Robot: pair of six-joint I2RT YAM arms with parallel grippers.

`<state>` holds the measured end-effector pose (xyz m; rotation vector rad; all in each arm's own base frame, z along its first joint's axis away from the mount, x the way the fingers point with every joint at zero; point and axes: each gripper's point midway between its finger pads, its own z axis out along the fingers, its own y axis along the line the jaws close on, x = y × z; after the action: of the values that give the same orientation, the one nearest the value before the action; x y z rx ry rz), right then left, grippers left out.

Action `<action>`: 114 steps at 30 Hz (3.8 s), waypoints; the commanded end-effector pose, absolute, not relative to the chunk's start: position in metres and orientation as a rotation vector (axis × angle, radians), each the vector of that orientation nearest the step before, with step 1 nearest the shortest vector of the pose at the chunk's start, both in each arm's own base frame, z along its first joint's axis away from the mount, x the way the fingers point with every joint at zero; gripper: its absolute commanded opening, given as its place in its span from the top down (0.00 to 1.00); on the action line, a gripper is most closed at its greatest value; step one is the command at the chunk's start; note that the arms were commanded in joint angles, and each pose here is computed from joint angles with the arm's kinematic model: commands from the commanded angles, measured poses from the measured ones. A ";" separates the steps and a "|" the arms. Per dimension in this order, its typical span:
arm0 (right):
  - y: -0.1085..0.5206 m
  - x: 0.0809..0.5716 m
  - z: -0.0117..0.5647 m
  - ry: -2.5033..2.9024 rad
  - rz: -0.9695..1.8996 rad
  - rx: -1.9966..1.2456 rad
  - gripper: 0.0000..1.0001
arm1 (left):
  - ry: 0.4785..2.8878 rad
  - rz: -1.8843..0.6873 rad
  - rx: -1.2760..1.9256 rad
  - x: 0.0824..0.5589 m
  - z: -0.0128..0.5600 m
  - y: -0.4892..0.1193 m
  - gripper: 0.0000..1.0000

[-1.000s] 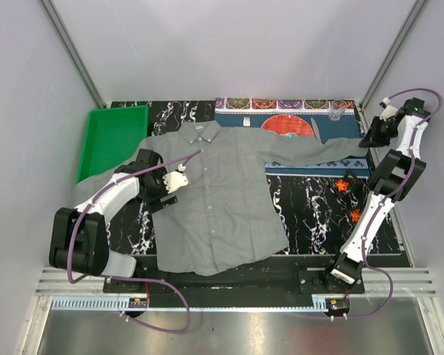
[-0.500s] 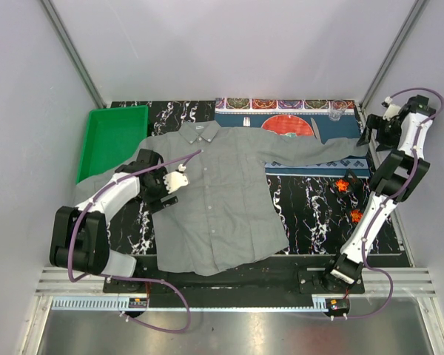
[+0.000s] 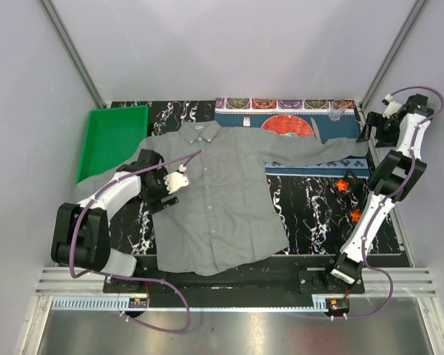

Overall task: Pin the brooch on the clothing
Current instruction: Adjust the clothes at the center of the board, then pick up the brooch from the brooch box.

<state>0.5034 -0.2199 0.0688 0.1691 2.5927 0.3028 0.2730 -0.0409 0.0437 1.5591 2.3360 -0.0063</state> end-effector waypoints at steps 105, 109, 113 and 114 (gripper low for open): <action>-0.123 0.196 0.141 2.721 -0.581 -1.638 0.52 | 1.880 -0.682 1.214 0.229 0.267 -0.190 0.02; -0.125 0.199 0.125 2.703 -0.534 -1.792 0.49 | 1.886 -0.666 1.208 0.233 0.272 -0.191 0.02; -0.126 0.207 0.112 2.651 -0.523 -1.898 0.38 | 1.898 -0.657 1.208 0.233 0.272 -0.190 0.02; -0.125 0.210 0.111 2.638 -0.517 -1.903 0.38 | 1.902 -0.657 1.208 0.233 0.271 -0.190 0.02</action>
<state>0.1955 -0.1196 0.1125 -1.7345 2.7408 -0.4636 0.2308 -0.1896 0.2588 1.2161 1.9192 -0.6764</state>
